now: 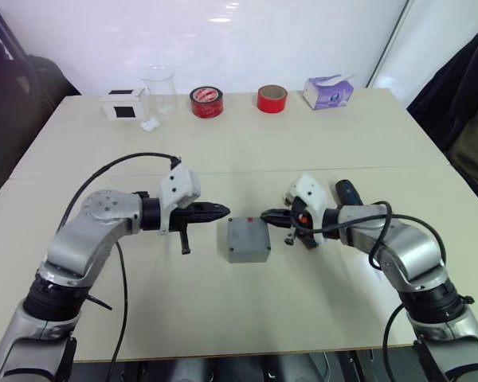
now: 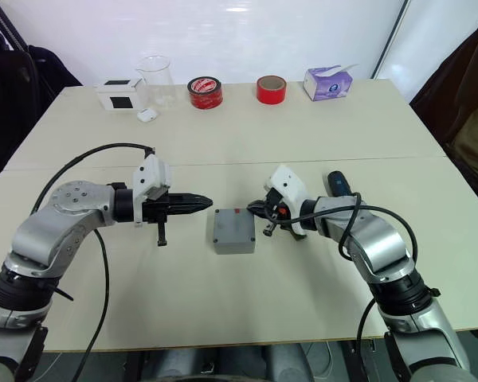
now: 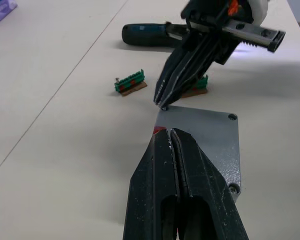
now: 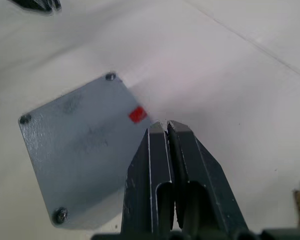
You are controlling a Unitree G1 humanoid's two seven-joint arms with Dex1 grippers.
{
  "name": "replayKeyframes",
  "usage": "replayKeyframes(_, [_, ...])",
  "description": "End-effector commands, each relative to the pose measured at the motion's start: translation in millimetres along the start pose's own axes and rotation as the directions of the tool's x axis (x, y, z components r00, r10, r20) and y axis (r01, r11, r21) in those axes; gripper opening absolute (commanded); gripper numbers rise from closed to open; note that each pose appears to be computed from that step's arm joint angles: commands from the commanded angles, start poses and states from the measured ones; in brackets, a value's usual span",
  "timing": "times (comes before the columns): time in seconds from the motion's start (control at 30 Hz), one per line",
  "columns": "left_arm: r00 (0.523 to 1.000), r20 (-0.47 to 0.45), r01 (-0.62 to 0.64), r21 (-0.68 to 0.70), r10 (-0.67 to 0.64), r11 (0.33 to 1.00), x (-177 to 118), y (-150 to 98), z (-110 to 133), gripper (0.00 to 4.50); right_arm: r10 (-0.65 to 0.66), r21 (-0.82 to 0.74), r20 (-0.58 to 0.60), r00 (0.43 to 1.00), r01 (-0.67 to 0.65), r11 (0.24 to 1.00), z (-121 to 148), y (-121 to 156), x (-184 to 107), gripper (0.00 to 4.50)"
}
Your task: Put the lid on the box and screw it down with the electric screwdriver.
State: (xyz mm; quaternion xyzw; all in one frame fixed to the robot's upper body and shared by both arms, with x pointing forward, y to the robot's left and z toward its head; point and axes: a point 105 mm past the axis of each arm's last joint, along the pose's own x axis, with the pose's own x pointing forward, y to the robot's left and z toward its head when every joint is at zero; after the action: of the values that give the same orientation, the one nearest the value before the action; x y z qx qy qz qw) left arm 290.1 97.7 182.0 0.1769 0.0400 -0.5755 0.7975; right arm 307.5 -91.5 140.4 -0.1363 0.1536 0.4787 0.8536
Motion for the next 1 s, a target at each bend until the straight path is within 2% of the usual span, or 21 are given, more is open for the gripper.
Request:
replayKeyframes(0.03, [1.000,0.014,0.003,0.046,-0.004,0.999,-2,-2,8,0.00,0.021,-0.024,0.033,0.999,-0.020,1.000,12,4,-5,0.04])
replayKeyframes(0.17, [1.000,0.015,0.004,0.046,-0.004,0.999,-2,-3,8,0.00,0.017,-0.026,0.033,0.999,-0.016,1.000,14,3,-5,0.04])
replayKeyframes(0.33, [1.000,0.017,0.003,0.049,-0.004,0.999,1,-2,9,0.00,-0.003,-0.032,-0.021,1.000,0.003,0.999,-2,1,-3,0.04])
replayKeyframes(0.47, [1.000,0.017,0.010,0.049,-0.010,0.999,1,-4,9,0.00,-0.005,-0.035,-0.018,1.000,0.004,0.999,-1,0,-6,1.12])
replayKeyframes(0.67, [1.000,0.021,0.017,0.053,-0.018,0.998,2,-4,12,0.00,-0.049,-0.111,0.006,0.999,0.050,0.993,22,-11,-25,3.62])
replayKeyframes(0.7, [1.000,0.022,0.018,0.053,-0.019,0.998,2,-5,12,0.00,-0.052,-0.119,0.008,0.999,0.052,0.992,25,-11,-27,3.84])
replayKeyframes(0.73, [0.999,0.034,0.026,0.056,-0.028,0.998,2,-5,15,0.00,-0.064,-0.130,0.013,0.998,0.066,0.989,34,-14,-36,4.39])
replayKeyframes(0.83, [0.996,0.068,0.047,0.071,-0.052,0.996,5,-8,25,0.00,-0.168,-0.082,-0.041,0.985,0.164,0.983,46,-36,-68,4.49])
replayKeyframes(0.93, [0.992,0.093,0.075,0.087,-0.083,0.993,7,-11,33,0.00,-0.270,0.007,-0.152,0.951,0.274,0.962,40,-61,-94,4.49])
replayKeyframes(1.0, [0.988,0.107,0.098,0.102,-0.109,0.990,8,-14,39,0.00,-0.305,0.070,-0.309,0.901,0.341,0.937,22,-74,-115,4.49])
